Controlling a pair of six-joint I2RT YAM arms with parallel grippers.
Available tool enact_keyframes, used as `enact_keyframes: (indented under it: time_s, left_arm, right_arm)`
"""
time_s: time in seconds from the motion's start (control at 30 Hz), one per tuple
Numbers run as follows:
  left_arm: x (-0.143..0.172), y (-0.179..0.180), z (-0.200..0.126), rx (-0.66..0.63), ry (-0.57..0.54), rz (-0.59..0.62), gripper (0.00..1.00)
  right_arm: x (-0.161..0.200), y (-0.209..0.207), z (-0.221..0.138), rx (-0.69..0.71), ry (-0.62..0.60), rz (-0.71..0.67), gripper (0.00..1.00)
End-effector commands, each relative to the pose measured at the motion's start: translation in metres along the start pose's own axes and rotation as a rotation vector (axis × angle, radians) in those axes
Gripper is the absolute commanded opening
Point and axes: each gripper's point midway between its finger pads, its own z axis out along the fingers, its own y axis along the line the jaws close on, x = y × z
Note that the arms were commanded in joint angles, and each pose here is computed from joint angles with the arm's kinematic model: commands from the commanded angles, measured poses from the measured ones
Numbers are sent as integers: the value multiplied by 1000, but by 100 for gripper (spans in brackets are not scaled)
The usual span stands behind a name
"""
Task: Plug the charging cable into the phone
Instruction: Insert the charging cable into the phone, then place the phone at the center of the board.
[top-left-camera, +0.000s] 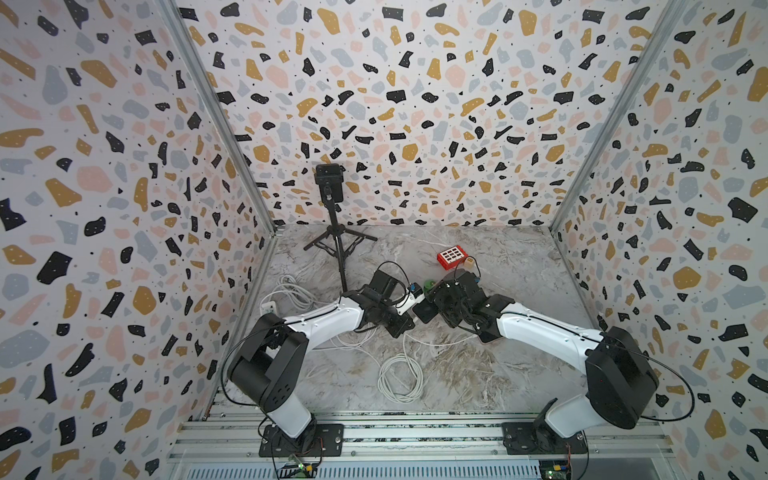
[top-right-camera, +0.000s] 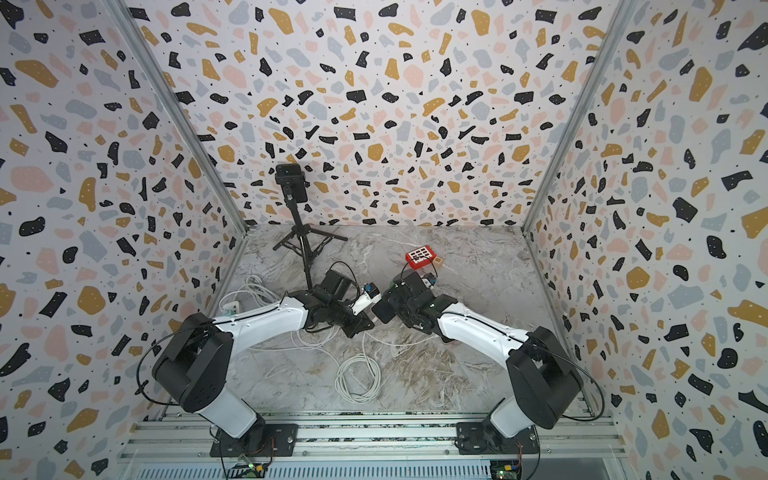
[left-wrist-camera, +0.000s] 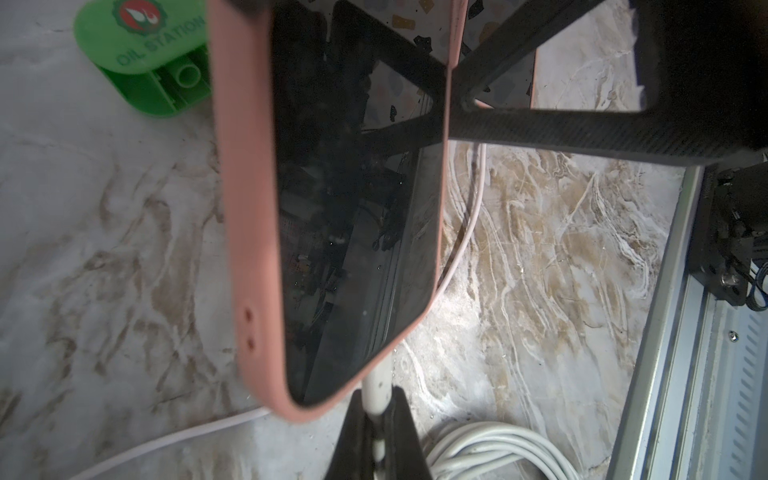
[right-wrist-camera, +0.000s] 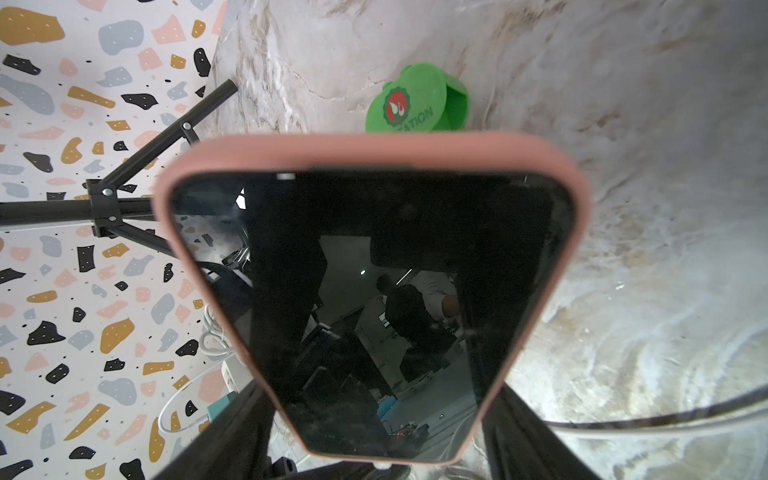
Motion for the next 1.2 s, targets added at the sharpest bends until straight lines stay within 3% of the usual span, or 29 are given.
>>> enact_keyframes:
  time_s: [0.0, 0.17, 0.3, 0.5, 0.7, 0.77, 1.17]
  left_arm:
    - [-71, -8, -21, -8, -249, 156, 0]
    - [-74, -11, -22, 7, -249, 149, 0]
    - [-76, -19, -28, 45, -246, 139, 0]
    - [-79, -30, -35, 98, -243, 135, 18]
    - [-78, -42, -42, 152, -213, 144, 48]
    - [-78, -42, -43, 150, -206, 145, 53]
    - [-67, -23, -50, 117, -159, 104, 54]
  right_arm:
    - [51, 20, -8, -73, 219, -34, 66]
    - [48, 13, -8, -33, 203, -61, 66]
    - [22, 6, -11, 12, 107, -89, 66]
    - [-19, 6, -16, 47, 24, -121, 66]
    - [-49, 1, -15, 97, -14, -157, 66]
    - [-59, -2, -13, 111, -23, -158, 66]
    - [-98, -28, 17, 212, 3, -105, 70]
